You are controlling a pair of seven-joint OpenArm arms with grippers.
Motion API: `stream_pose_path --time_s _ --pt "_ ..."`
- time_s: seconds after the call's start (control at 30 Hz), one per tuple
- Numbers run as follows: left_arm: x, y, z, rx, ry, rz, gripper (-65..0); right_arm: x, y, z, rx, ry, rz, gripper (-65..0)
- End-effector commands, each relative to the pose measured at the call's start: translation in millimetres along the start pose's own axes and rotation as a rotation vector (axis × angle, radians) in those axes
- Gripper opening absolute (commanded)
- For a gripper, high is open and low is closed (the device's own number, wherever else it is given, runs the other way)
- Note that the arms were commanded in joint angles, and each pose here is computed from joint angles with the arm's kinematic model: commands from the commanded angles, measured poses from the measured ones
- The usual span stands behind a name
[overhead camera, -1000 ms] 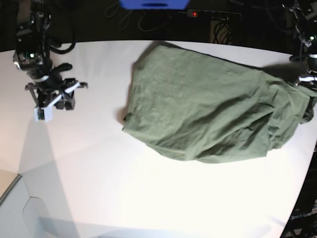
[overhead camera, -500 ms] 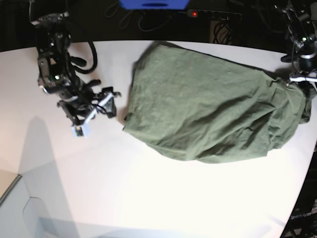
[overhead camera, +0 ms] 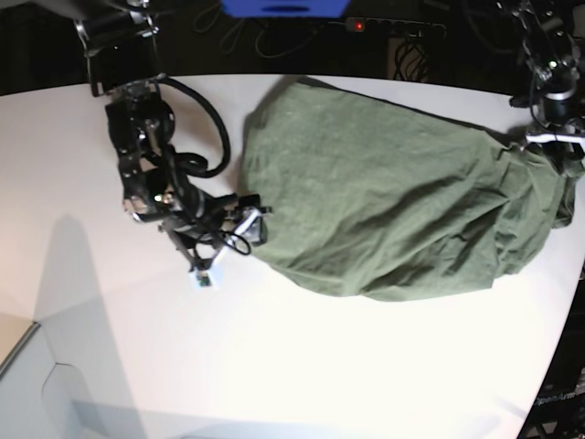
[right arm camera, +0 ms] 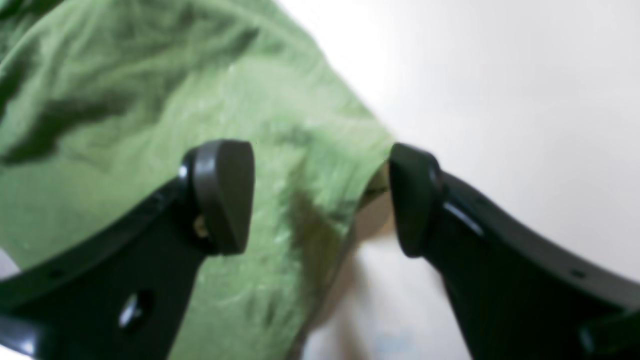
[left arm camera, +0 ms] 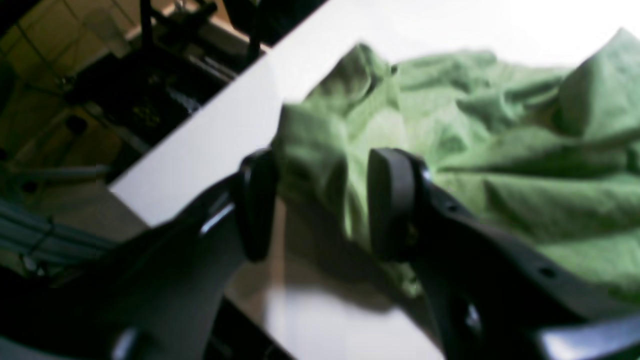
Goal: Layout the t-shirt on the table in an organized manner, then fold the t-shirt properly
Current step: 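Reach the right gripper to the shirt edge opposite the left gripper and grasp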
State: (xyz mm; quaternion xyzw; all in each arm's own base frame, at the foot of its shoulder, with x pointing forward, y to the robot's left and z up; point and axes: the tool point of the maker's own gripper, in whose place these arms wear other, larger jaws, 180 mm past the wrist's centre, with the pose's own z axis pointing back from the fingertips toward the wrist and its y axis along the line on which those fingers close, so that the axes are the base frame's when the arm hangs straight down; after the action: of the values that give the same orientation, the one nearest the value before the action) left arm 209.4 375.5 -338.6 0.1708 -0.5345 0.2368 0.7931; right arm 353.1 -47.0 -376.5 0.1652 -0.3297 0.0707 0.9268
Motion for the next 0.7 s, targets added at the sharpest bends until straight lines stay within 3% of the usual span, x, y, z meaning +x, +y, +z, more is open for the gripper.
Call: stream_pose_path --time_s 0.0,0.3,0.4,0.53,0.67 --pt "19 4 0 0.005 -0.06 -0.014 -36.6 20 -2 2 -0.002 -0.051 0.005 -22.3" --pt "13 4 3 0.009 -0.047 -0.01 -36.6 6 -16 -15 -0.027 -0.054 -0.035 -24.4" --pt "13 4 3 0.009 -0.046 -0.008 -36.6 5 -16 -16 -0.027 -0.054 -0.035 -35.9" --pt "9 3 2 0.006 -0.036 -0.008 -36.6 7 -16 -16 -0.027 -0.056 -0.034 -64.1" --pt "4 3 4 0.011 -0.028 0.004 -36.6 30 -10 -1 -0.016 -0.128 -0.012 -65.0"
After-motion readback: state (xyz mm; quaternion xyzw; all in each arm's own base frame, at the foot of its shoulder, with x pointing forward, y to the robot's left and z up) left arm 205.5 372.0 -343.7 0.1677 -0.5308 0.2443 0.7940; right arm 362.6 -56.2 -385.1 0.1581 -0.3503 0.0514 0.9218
